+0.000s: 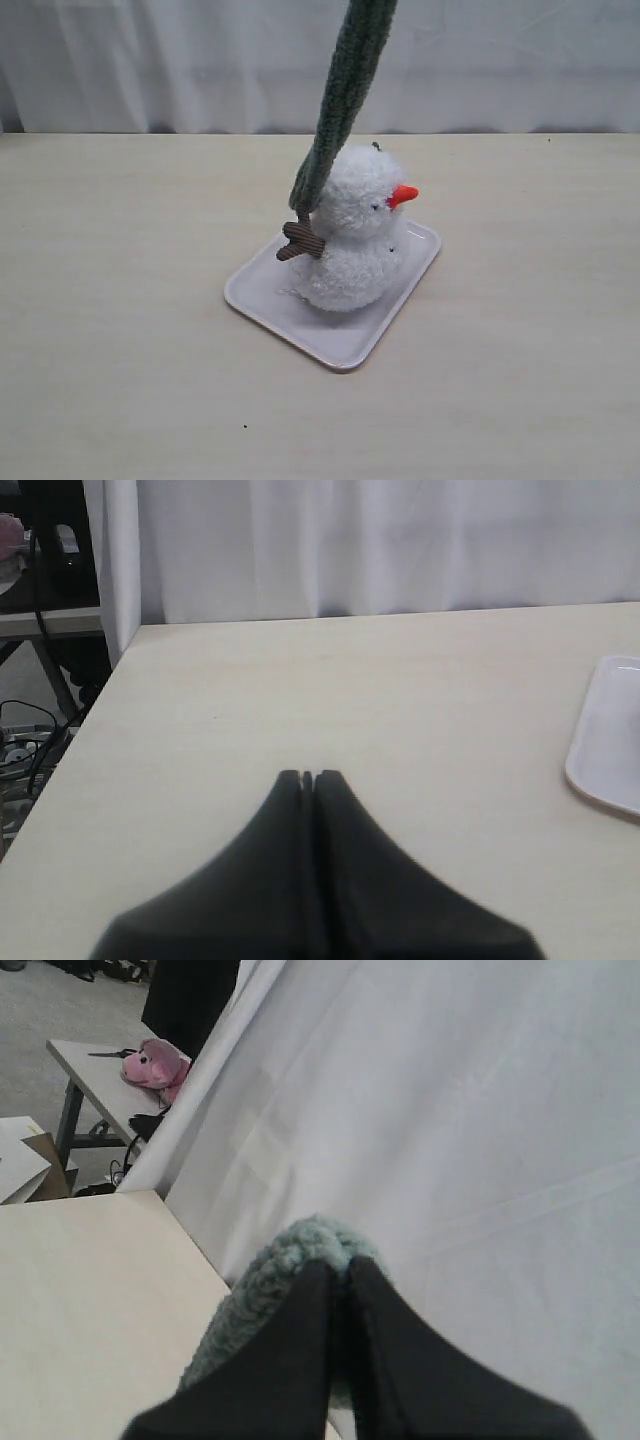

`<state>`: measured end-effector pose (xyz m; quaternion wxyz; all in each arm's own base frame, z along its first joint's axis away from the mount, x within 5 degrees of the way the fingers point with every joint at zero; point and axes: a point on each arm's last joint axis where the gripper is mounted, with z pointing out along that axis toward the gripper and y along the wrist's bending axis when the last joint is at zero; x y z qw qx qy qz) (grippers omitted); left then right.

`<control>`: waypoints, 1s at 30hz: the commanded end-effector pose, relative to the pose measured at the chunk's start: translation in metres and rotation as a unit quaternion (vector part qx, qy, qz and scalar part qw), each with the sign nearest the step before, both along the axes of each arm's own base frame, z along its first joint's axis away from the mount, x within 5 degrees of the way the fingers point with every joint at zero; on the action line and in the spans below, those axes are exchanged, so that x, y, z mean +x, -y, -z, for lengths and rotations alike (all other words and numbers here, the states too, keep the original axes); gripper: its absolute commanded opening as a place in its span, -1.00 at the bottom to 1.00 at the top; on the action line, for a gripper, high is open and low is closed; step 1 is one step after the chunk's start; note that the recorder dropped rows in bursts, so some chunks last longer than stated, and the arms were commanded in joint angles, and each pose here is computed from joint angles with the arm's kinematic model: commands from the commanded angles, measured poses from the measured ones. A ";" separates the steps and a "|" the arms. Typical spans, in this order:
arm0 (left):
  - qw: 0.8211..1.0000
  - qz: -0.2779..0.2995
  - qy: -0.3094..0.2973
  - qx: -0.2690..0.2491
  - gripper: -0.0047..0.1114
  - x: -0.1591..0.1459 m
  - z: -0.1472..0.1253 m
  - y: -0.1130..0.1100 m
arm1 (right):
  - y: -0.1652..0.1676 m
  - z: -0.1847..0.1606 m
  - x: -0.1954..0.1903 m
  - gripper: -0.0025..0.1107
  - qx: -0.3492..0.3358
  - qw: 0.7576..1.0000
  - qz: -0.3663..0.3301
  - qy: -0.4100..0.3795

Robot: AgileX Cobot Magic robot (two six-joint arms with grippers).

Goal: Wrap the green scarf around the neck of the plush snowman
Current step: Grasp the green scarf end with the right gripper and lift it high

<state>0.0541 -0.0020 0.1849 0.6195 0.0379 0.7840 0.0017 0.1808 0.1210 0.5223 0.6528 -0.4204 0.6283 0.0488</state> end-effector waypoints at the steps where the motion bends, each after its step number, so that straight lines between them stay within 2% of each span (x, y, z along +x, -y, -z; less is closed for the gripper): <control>1: 1.000 0.000 0.007 -0.002 -0.92 0.000 0.000 0.000 | 0.011 -0.003 -0.021 -0.88 -0.007 1.000 -0.007 -0.009; 12: 1.000 0.000 0.007 -0.002 -0.92 0.000 0.000 0.000 | 0.039 -0.016 -0.066 -0.88 -0.012 1.000 -0.004 0.017; 17: 1.000 0.000 0.007 -0.002 -0.92 0.000 0.000 0.000 | 0.041 -0.012 -0.071 -0.88 0.008 0.999 -0.001 -0.036; 24: 1.000 0.000 0.007 -0.002 -0.92 0.000 0.000 0.000 | 0.023 0.030 -0.040 -0.88 -0.027 0.994 0.003 -0.101; 30: 1.000 0.000 0.007 -0.002 -0.92 0.000 0.000 0.000 | 0.005 0.066 -0.004 -0.88 -0.023 0.994 0.021 -0.102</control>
